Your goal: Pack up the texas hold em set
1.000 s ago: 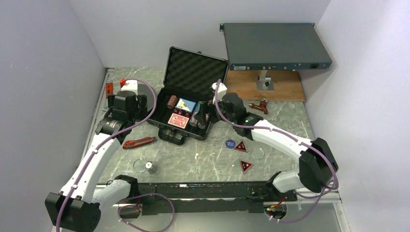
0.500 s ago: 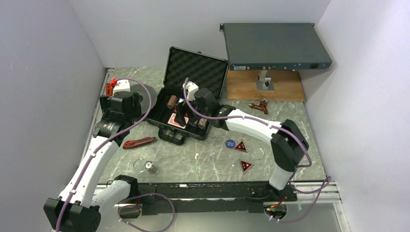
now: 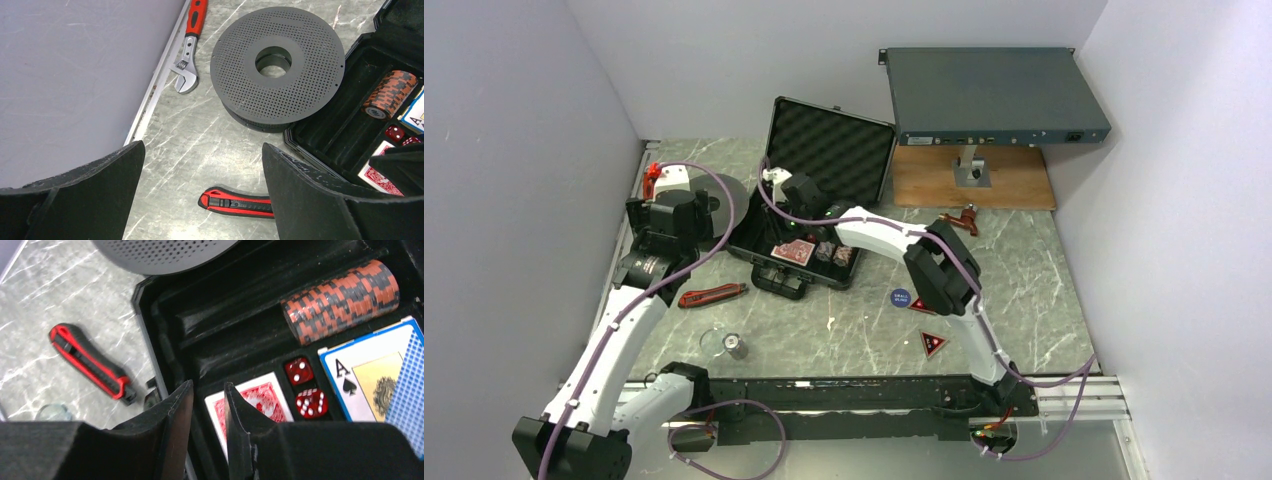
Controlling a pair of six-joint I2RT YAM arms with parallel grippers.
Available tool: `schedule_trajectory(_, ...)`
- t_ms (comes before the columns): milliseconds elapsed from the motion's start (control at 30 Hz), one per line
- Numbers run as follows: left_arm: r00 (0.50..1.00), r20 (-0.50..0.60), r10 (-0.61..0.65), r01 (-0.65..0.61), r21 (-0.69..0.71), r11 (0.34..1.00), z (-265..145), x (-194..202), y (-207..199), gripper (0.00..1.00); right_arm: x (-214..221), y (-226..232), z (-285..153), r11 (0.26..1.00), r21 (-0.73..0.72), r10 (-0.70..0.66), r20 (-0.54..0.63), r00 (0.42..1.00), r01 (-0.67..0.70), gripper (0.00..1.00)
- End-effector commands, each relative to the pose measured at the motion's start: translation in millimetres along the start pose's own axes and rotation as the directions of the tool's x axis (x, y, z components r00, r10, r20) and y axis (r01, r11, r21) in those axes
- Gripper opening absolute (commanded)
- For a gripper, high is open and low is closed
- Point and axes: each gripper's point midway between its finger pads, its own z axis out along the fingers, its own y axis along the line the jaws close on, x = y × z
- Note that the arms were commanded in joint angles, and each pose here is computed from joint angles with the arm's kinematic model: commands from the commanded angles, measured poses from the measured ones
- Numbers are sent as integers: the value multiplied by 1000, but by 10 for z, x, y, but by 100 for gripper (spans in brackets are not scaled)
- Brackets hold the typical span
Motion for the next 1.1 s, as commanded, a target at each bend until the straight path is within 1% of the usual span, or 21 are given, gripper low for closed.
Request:
schedule_trajectory(0, 999, 32, -26, 26, -15, 1000, 8, -78, 27, 92, -283, -129, 138, 1000, 2, 10, 57, 998, -10, 31)
schedule_trajectory(200, 999, 33, -20, 21, -9, 1000, 12, -78, 16, 91, -334, -433, 364, 998, 26, 49, 76, 996, -51, 31)
schedule_trajectory(400, 999, 33, -14, 14, -5, 1000, 19, -74, 9, 91, -438, -773, 443, 994, 66, 84, 118, 989, -92, 31)
schedule_trajectory(500, 999, 33, -11, 11, -3, 1000, 23, -70, 5, 90, -478, -859, 466, 993, 66, 91, 130, 987, -101, 31)
schedule_trajectory(633, 999, 32, -9, 9, -4, 1000, 31, -69, 10, 90, -522, -819, 443, 995, 47, 77, 126, 989, -83, 32)
schedule_trajectory(800, 1000, 30, -9, 10, -17, 1000, 37, -60, 37, 90, -605, -621, 153, 998, -6, 58, 134, 989, -58, 37)
schedule_trajectory(1000, 999, 33, -27, 28, -56, 998, 20, -74, 136, 91, -716, -222, -371, 995, -93, -22, 180, 983, 39, 52)
schedule_trajectory(1067, 999, 38, -35, 37, -67, 997, 10, -81, 167, 91, -728, -115, -544, 992, -107, -47, 191, 980, 68, 56)
